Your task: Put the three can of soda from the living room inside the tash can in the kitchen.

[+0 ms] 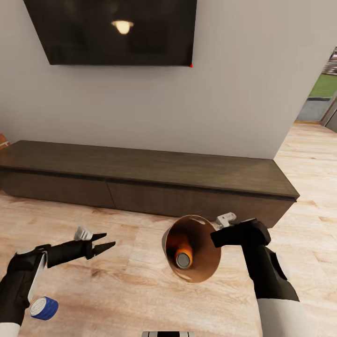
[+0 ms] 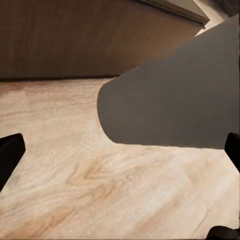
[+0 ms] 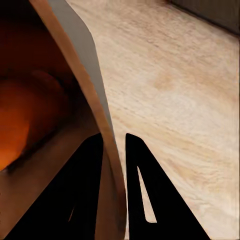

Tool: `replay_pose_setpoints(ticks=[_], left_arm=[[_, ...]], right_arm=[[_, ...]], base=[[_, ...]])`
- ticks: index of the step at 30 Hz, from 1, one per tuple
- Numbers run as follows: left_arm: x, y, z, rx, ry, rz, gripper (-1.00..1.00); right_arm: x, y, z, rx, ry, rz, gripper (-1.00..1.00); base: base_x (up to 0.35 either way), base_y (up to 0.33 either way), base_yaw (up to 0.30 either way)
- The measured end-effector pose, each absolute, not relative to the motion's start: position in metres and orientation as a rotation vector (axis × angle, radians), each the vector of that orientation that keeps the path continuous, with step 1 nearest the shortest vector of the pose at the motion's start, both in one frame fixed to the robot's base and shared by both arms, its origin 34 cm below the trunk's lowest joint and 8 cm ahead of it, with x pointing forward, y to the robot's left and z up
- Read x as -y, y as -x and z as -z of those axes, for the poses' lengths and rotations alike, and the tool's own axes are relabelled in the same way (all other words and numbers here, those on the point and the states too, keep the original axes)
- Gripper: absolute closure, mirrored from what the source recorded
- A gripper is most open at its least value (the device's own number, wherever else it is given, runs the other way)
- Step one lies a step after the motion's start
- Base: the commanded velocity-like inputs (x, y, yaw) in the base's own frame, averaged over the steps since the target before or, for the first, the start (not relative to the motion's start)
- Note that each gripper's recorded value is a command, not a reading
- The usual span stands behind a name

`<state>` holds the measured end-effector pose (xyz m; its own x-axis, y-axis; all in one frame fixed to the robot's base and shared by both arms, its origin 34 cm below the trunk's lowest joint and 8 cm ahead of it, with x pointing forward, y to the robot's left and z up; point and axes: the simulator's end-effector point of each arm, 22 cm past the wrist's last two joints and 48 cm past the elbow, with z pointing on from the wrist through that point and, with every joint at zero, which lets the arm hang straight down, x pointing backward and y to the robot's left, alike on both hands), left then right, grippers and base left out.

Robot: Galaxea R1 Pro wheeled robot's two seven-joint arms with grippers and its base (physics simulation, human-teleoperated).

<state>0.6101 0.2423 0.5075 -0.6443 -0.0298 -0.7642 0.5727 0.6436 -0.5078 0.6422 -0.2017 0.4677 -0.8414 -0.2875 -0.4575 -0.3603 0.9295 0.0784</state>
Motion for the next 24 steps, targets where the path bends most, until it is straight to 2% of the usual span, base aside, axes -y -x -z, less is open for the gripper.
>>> replay_pose_setpoints(ticks=[4,7,14,24], left_arm=[[-0.243,-0.612,-0.465,-2.093,-0.348,0.774,-1.0],[-0.249,-0.612,-0.451,-2.082,-0.318,0.66,-1.0],[-0.267,-0.598,-0.431,-2.083,-0.276,0.507,-1.0],[-0.298,-0.599,-0.409,-2.097,-0.191,0.334,-1.0]], right_arm=[[0.242,-0.64,-0.472,-2.632,0.34,-0.214,1.0],[0.275,-0.64,-0.47,-2.616,0.347,-0.122,1.0],[0.298,-0.618,-0.455,-2.635,0.263,-0.155,1.0],[0.312,-0.644,-0.485,-2.308,0.321,-0.243,1.0]], base=[[0.0,0.0,0.0],[0.0,0.0,0.0],[0.0,0.0,0.0],[0.0,0.0,0.0]])
